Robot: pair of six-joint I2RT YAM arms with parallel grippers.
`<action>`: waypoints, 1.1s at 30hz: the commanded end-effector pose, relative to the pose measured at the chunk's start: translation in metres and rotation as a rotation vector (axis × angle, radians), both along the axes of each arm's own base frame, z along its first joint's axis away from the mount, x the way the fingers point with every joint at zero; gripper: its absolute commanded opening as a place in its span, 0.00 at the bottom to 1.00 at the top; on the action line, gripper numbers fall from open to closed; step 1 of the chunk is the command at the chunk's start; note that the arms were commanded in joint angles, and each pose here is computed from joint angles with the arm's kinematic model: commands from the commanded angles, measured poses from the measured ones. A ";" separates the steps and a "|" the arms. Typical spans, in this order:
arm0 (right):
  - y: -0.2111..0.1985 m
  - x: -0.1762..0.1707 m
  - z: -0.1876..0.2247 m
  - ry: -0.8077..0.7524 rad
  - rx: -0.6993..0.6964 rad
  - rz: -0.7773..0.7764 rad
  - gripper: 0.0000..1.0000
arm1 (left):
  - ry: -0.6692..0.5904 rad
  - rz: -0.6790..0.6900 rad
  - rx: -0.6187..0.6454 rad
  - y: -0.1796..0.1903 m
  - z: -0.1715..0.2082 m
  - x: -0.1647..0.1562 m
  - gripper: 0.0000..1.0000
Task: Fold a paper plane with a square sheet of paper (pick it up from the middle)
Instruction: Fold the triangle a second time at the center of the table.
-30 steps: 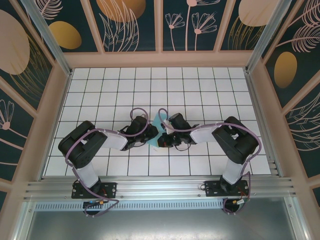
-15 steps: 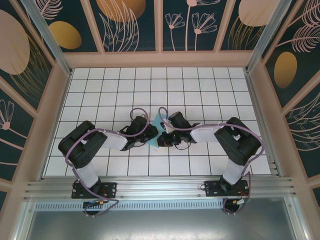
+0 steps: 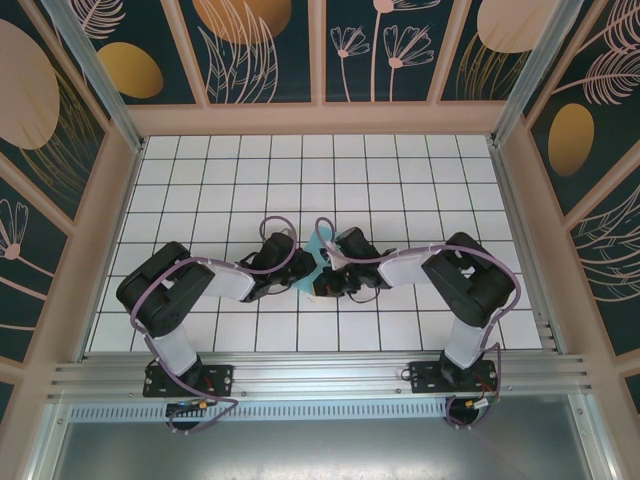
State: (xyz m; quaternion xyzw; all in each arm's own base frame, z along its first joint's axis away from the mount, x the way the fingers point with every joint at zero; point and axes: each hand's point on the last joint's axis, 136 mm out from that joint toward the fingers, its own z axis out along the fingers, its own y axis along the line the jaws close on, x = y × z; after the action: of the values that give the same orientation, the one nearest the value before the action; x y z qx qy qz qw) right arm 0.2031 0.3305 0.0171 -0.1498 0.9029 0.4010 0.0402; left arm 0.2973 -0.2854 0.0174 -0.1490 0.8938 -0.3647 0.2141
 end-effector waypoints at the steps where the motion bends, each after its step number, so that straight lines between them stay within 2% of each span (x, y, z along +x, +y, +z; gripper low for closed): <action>1: -0.025 -0.026 -0.020 0.081 -0.111 -0.013 0.02 | 0.130 0.016 0.140 0.027 -0.043 -0.026 0.16; 6: -0.022 -0.028 0.005 0.053 -0.051 -0.003 0.03 | 0.125 0.017 0.139 0.027 -0.041 -0.025 0.16; 11: -0.012 0.001 0.053 -0.078 0.023 -0.046 0.05 | 0.116 0.010 0.131 0.025 -0.038 -0.024 0.16; 14: -0.002 0.016 0.068 -0.124 0.064 -0.057 0.05 | 0.113 0.008 0.126 0.024 -0.037 -0.023 0.16; 28: 0.008 0.024 0.023 -0.056 0.008 -0.055 0.05 | 0.107 0.003 0.116 0.022 -0.034 -0.023 0.17; 33: -0.011 0.023 -0.003 -0.032 -0.103 -0.085 0.05 | 0.091 -0.003 0.096 0.019 -0.028 -0.021 0.17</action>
State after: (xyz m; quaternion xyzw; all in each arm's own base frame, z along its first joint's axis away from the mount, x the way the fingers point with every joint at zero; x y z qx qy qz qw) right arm 0.2206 0.3280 0.0277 -0.1287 0.9143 0.3785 0.0646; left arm 0.2977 -0.2854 0.0188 -0.1499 0.8930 -0.3660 0.2149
